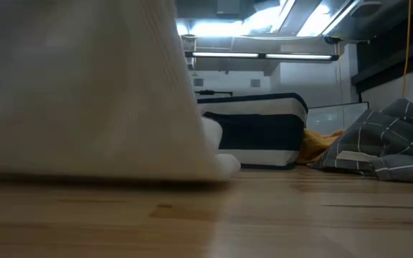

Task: Fold towel
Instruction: Fold the white patterned towel

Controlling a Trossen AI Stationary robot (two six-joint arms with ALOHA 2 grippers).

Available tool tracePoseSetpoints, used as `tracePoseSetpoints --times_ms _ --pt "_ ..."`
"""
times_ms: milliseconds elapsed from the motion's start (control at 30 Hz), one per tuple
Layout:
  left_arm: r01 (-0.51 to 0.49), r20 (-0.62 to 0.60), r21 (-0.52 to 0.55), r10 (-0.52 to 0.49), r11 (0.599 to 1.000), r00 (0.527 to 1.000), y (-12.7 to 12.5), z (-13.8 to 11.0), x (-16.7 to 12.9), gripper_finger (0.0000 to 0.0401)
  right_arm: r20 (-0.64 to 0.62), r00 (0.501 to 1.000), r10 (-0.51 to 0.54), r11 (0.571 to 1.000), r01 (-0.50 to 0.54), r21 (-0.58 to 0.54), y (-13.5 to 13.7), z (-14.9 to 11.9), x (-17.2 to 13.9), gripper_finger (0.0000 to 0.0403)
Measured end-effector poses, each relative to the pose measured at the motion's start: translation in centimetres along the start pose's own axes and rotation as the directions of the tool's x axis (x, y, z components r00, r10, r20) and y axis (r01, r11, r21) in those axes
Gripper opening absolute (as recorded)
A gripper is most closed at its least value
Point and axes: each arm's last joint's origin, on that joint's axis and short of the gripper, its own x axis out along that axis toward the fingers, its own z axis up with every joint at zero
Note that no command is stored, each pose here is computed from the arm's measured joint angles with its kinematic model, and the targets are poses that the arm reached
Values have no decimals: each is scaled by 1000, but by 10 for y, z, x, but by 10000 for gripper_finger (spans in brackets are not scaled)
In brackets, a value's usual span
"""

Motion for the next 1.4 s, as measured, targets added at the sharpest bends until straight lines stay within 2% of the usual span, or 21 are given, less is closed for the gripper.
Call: tracePoseSetpoints --times_ms 133,267,333,567,767,900,1033,1167,1400 --pt "181 -58 -14 -182 983 982 -18 -8 -8 3 -9 987 157 987 -158 -13 20 -12 -3 18" --pt "311 -36 -12 -311 950 950 -33 -14 -18 4 4 958 288 957 -288 -27 38 -23 -8 19" --pt "302 -30 -3 -302 953 953 -31 -16 -21 3 15 955 296 955 -295 -29 39 -24 -9 19" --pt "146 26 87 -149 985 989 -15 -10 -15 3 20 988 154 988 -154 10 21 -12 -4 19" --pt "-17 56 68 13 998 998 4 2 -4 8 12 998 64 996 -64 63 5 3 0 19" --pt "-72 67 41 69 997 995 12 10 1 9 19 999 30 997 -32 71 0 7 1 19" --pt "-86 66 0 86 996 994 17 16 5 4 37 999 14 997 -17 69 0 7 0 19" --pt "-74 67 21 72 997 995 15 18 2 3 57 998 19 998 -22 58 2 6 -9 19" --pt "105 -21 25 -105 994 994 3 23 -25 2 94 986 134 989 -140 49 18 2 -29 19"
